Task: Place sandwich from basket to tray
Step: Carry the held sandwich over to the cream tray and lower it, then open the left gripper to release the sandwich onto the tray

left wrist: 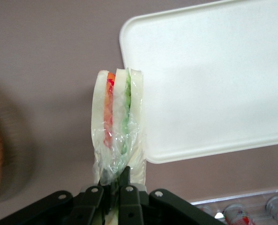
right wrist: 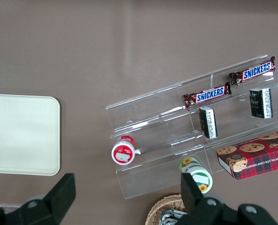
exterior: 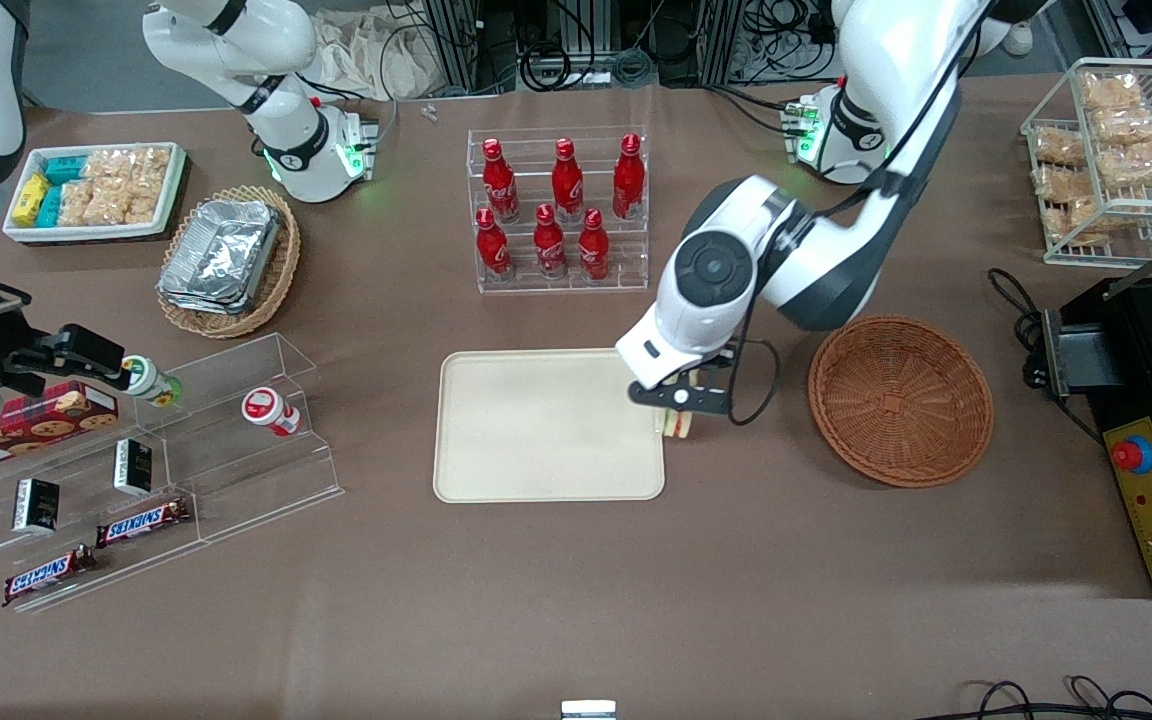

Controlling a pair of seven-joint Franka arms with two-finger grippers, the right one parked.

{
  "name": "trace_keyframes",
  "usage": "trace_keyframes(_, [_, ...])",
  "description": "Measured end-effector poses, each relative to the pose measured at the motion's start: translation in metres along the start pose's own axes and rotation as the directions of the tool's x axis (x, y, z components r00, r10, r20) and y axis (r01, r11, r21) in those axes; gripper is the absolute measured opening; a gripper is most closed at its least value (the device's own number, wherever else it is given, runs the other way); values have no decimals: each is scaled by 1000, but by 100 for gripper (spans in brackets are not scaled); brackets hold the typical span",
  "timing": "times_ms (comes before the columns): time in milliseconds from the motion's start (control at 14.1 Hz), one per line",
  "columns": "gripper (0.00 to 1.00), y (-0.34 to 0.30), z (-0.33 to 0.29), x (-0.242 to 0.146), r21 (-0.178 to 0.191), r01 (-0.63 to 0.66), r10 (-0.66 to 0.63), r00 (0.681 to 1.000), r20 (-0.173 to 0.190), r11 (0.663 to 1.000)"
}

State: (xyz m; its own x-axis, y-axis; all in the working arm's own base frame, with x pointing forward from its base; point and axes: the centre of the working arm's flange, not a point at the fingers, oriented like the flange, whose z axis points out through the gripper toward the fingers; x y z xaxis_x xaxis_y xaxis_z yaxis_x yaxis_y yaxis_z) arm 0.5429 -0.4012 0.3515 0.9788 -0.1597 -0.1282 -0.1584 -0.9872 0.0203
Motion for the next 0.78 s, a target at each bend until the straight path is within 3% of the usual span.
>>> trace_keyframes(495, [10,24,77,34,-86,9,-12,1000,-29,996])
trace_keyframes(778, [10,31,92,36,-89,18,-21,999,-37,996])
